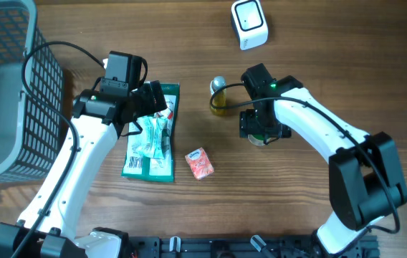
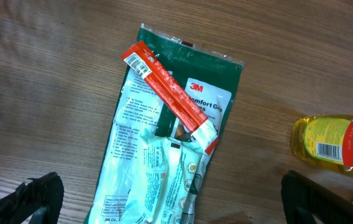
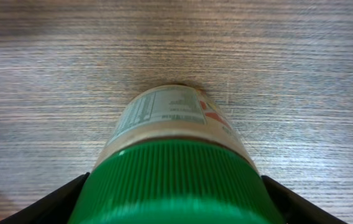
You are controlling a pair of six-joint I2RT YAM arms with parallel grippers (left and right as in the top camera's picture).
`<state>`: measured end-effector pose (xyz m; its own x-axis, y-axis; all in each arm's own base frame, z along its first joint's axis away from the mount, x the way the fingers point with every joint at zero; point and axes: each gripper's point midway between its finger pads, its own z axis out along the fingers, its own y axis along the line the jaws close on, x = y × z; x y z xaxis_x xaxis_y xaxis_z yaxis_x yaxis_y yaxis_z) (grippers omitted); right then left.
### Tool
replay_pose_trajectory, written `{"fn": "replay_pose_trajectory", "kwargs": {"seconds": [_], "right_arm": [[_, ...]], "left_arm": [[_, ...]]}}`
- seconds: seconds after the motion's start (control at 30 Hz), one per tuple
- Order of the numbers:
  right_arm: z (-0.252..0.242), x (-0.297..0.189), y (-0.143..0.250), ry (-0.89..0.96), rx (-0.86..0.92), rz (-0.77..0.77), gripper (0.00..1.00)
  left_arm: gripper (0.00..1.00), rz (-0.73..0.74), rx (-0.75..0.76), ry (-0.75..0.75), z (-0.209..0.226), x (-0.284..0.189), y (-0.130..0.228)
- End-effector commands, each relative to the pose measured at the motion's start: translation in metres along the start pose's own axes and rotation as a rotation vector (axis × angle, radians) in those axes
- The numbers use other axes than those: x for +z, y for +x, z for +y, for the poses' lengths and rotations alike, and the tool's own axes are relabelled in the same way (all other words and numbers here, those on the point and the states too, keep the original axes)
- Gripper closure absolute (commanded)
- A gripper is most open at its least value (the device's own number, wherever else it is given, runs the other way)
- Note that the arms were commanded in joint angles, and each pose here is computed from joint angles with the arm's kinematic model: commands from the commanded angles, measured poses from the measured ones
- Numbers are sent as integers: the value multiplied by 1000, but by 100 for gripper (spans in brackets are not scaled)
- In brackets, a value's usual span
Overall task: Scan the item barcode
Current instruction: 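Grasp and lift the green-capped jar, right gripper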
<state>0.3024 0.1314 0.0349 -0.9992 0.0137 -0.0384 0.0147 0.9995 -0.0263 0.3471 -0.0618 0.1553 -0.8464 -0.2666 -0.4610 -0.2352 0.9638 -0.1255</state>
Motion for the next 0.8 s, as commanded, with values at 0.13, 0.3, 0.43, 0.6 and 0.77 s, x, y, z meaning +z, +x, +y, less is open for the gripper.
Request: {"fn": "replay_pose_trajectory", "kwargs": {"seconds": [0.13, 0.3, 0.43, 0.6, 0.77], "right_arm": [[4, 14, 0, -5, 7, 26, 20], [4, 14, 0, -5, 7, 27, 20], [2, 24, 6, -2, 6, 32, 20], [2, 24, 5, -4, 5, 27, 25], [3, 19, 5, -12, 2, 30, 46]], "left_arm": [[0, -24, 3, -5, 1, -4, -7], [0, -24, 3, -5, 1, -4, -7], [0, -24, 3, -5, 1, -4, -7], [0, -24, 3, -5, 1, -4, -7], [0, -24, 3, -5, 1, -4, -7]]}}
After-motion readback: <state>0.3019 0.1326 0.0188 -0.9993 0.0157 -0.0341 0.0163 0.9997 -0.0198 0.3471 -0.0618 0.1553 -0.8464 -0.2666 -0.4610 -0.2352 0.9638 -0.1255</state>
